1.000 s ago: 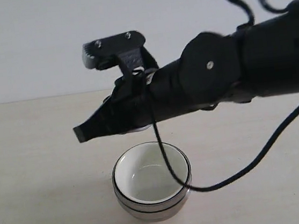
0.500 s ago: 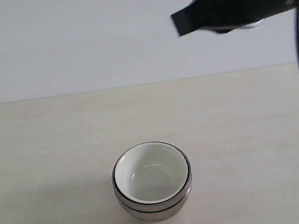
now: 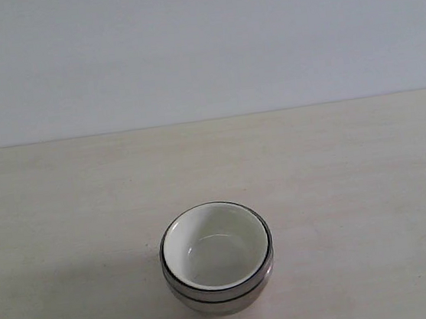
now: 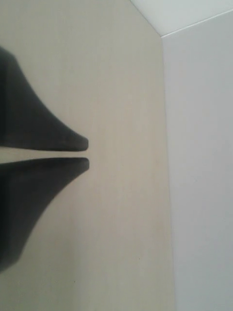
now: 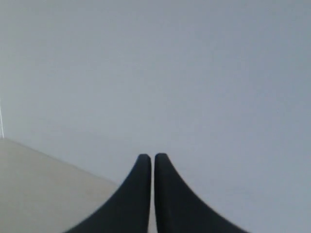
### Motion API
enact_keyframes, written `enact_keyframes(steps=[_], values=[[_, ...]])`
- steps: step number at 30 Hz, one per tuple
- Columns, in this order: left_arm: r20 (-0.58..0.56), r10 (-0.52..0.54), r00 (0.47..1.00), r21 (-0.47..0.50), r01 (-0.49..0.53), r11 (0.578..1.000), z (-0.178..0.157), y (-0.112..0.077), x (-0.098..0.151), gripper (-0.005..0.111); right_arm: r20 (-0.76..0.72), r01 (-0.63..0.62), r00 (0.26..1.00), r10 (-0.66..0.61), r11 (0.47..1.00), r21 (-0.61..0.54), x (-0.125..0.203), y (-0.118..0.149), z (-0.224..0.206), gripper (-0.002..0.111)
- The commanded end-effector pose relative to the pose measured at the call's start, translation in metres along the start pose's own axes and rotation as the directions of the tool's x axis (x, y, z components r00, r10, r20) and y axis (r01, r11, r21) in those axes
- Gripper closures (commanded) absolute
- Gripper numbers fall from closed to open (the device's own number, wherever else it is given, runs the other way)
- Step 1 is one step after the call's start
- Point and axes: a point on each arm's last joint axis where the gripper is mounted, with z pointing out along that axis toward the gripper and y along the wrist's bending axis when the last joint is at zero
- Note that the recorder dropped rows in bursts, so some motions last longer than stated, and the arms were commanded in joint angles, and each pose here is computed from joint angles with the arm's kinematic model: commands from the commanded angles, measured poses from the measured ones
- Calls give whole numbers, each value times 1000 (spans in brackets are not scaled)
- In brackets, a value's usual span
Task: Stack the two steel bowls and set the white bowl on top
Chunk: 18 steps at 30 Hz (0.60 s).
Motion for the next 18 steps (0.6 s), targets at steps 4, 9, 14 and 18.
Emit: enact_keyframes(steps=[4, 9, 14, 18], values=[[-1, -14, 1000, -2, 14, 1000, 0, 0, 1, 103, 158, -6, 987, -9, 996, 94, -10, -8, -73, 108], [-1, -14, 1000, -2, 14, 1000, 0, 0, 1, 103, 238, -24, 971, -13, 988, 152, -8, -12, -112, 108], [-1, -14, 1000, -2, 14, 1000, 0, 0, 1, 103, 272, -29, 962, -26, 980, 195, -2, -14, -142, 108], [-1, -14, 1000, -2, 14, 1000, 0, 0, 1, 103, 266, -39, 964, -19, 976, 213, 6, -15, -161, 108]])
